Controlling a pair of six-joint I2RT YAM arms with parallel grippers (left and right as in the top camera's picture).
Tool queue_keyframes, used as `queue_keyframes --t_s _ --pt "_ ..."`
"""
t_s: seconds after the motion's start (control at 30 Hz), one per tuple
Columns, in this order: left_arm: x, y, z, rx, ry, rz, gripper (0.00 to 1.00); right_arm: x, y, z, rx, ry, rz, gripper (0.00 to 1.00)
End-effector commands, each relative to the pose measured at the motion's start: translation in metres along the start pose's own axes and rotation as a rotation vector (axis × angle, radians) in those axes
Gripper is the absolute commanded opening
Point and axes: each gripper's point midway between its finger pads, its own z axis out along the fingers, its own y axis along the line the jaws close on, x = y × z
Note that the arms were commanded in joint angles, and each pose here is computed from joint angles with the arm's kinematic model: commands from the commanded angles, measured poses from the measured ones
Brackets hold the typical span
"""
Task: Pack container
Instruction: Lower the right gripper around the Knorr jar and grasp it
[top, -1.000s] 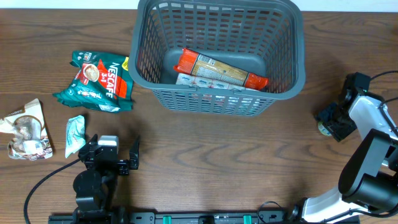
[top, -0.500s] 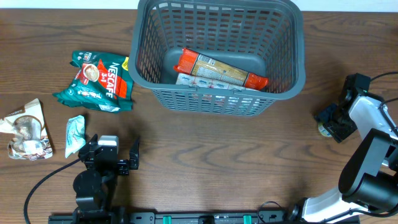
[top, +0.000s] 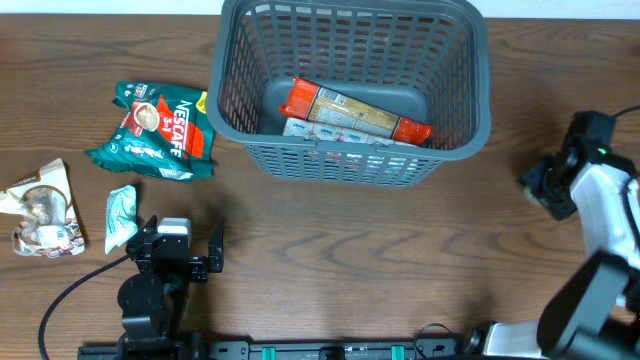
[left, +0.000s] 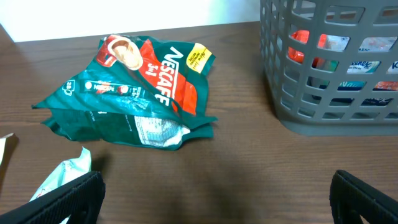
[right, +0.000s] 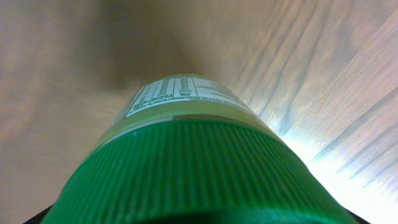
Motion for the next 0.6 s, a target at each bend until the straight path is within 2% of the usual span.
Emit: queue_keyframes --t_s 0.0,0.1,0.37,0.57 --pt "0.008 0.001 0.003 -0.009 0.016 0.015 0.99 -0.034 0.007 -0.052 -0.070 -0.165 -0.025 0.01" --pt "0.008 0.001 0.003 -0.009 0.015 0.015 0.98 -0.049 0.012 -0.091 -0.118 -0.262 -0.052 0.01" --pt "0.008 0.001 0.003 -0.009 0.016 0.015 0.99 -0.072 0.052 -0.223 -0.287 -0.563 -0.272 0.01" --pt "0.008 0.001 0.003 -0.009 0.016 0.015 0.99 -0.065 0.091 -0.306 -0.444 -0.660 -0.367 0.01"
